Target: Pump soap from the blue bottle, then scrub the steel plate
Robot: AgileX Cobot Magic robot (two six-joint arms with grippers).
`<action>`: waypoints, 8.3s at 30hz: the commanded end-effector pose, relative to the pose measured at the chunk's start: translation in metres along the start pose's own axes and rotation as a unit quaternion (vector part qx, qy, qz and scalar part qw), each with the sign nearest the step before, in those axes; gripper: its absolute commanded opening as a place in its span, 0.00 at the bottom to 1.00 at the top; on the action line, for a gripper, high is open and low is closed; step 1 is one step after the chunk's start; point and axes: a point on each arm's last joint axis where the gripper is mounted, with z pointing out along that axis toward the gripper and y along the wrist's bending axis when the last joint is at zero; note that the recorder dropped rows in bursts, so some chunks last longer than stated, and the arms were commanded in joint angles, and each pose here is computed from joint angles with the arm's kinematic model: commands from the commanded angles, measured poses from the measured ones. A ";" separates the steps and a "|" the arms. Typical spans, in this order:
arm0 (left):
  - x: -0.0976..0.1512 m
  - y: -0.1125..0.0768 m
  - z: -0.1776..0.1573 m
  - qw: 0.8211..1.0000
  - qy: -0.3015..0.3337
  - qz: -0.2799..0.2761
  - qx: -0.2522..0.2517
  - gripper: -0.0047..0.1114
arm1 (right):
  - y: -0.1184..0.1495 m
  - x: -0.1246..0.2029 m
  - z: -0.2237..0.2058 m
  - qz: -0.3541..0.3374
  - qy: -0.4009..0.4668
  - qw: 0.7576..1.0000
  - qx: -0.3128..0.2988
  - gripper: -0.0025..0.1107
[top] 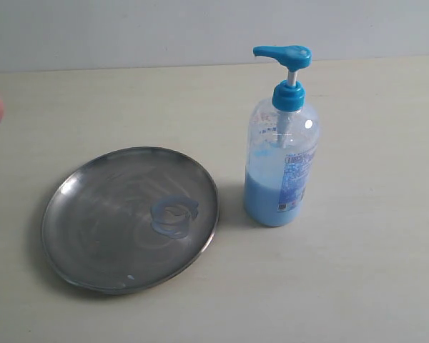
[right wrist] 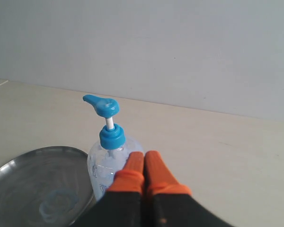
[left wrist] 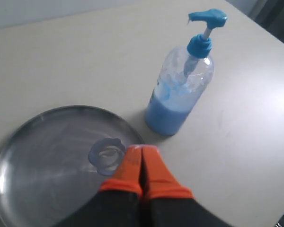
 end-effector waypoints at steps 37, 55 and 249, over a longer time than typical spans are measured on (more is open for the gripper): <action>0.087 0.023 -0.034 0.968 -0.231 0.044 -0.092 0.04 | 0.000 0.001 0.000 -0.002 -0.004 1.000 -0.002 0.02; 0.157 0.056 -0.009 0.934 -0.264 -0.044 -0.237 0.04 | 0.000 0.001 0.000 -0.002 -0.003 1.000 -0.001 0.02; 0.176 0.064 -0.002 0.942 -0.182 -0.057 -0.275 0.04 | -0.024 0.141 0.004 0.009 0.001 0.983 0.183 0.02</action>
